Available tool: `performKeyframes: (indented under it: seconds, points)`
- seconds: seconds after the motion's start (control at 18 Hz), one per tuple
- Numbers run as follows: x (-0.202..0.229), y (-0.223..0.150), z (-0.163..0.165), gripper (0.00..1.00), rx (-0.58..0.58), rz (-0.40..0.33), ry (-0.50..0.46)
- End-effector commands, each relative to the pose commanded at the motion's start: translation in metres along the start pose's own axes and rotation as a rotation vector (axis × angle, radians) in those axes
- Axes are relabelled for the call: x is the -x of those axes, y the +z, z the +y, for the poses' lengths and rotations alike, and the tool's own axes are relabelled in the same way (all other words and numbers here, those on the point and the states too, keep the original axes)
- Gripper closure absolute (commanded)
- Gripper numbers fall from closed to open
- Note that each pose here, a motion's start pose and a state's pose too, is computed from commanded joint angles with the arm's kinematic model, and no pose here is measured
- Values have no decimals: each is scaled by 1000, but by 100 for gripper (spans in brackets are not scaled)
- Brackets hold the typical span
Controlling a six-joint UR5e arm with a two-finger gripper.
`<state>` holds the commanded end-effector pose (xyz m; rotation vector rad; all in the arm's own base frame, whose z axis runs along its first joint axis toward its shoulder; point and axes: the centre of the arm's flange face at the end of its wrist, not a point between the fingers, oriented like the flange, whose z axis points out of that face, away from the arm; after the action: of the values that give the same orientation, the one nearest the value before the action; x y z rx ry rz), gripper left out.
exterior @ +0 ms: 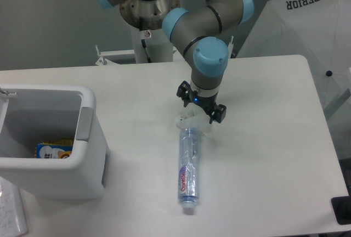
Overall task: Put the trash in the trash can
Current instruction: 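Lower the gripper onto the plastic bag and close on it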
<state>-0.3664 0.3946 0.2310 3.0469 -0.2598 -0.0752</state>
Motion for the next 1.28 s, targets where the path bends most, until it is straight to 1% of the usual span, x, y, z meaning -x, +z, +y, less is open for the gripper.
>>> performKeyframes:
  seconds: [0.06,0.11,0.17,0.22,0.28,0.33,0.5,0.72,0.78,0.89,0.94,1.0,1.17,1.22,1.28]
  points:
    - [0,2,-3,0,29,-33,7]
    - [-1,2,-8,6,48,-57,22]
    - [-1,2,-10,22,56,-65,27]
    - [-1,3,-11,41,55,-64,35]
    - [2,0,-12,55,52,-71,36]
    - [4,-1,-13,61,50,-75,35]
    - [4,-1,-17,60,44,-84,38]
    - [-4,4,-30,60,42,-73,60]
    - [-7,3,-34,61,38,-76,72]
    - [-6,0,-37,72,34,-81,80]
    - [-4,-4,-39,85,30,-90,85]
    - [-3,-6,-39,100,29,-90,96]
    - [1,-11,-36,100,-5,-73,138]
    - [10,-24,-26,100,-35,-74,164]
    - [10,-28,-22,100,-47,-54,183]
